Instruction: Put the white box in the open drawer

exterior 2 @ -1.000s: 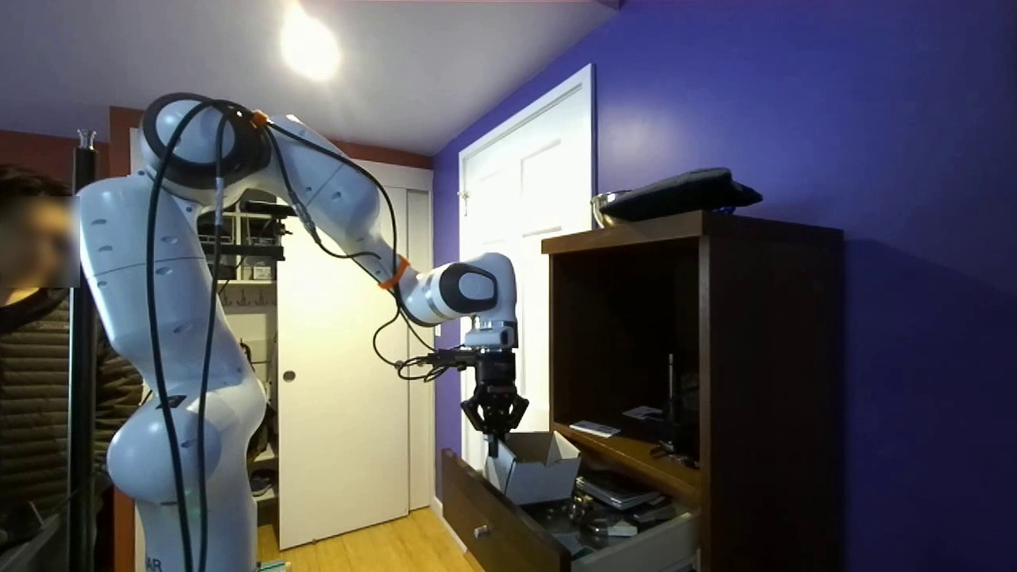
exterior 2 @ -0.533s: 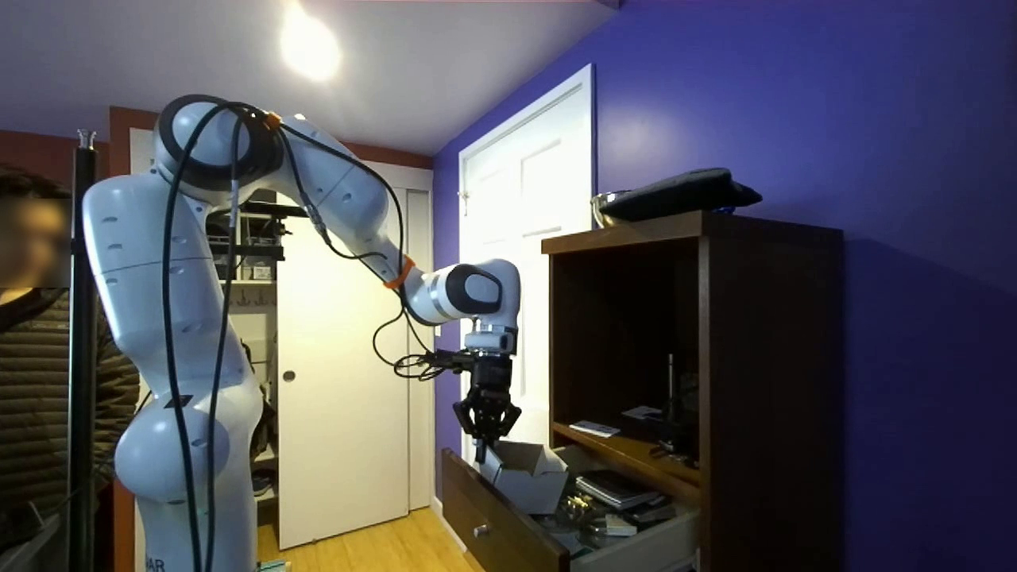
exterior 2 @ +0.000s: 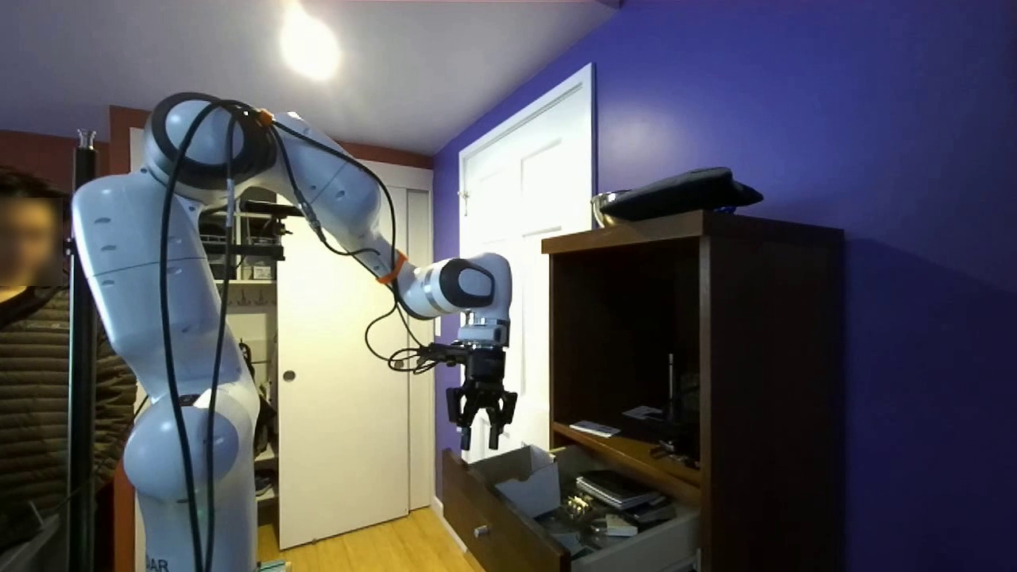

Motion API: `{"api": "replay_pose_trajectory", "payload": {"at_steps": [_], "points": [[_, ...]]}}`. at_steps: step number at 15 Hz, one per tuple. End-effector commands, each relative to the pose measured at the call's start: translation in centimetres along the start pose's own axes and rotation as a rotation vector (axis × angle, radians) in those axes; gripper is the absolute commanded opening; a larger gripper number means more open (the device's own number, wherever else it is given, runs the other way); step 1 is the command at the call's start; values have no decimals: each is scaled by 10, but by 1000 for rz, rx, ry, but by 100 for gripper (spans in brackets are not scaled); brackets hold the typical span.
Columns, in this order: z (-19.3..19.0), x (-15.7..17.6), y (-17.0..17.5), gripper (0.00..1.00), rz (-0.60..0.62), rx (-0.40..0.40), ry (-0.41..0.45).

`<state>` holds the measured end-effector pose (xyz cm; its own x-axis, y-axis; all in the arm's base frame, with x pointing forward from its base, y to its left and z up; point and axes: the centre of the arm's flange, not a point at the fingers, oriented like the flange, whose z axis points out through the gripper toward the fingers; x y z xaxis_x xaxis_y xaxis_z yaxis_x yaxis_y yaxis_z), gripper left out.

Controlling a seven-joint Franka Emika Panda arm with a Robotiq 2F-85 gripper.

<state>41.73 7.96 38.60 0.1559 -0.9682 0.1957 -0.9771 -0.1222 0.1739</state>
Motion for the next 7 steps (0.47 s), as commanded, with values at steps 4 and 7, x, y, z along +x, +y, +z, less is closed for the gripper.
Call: {"api": "replay_pose_trajectory", "payload": {"at_steps": [4, 7], "points": [[-36, 41, 68, 100, -24, 217, 40], [-39, 38, 51, 100, -44, 192, 35]]}}
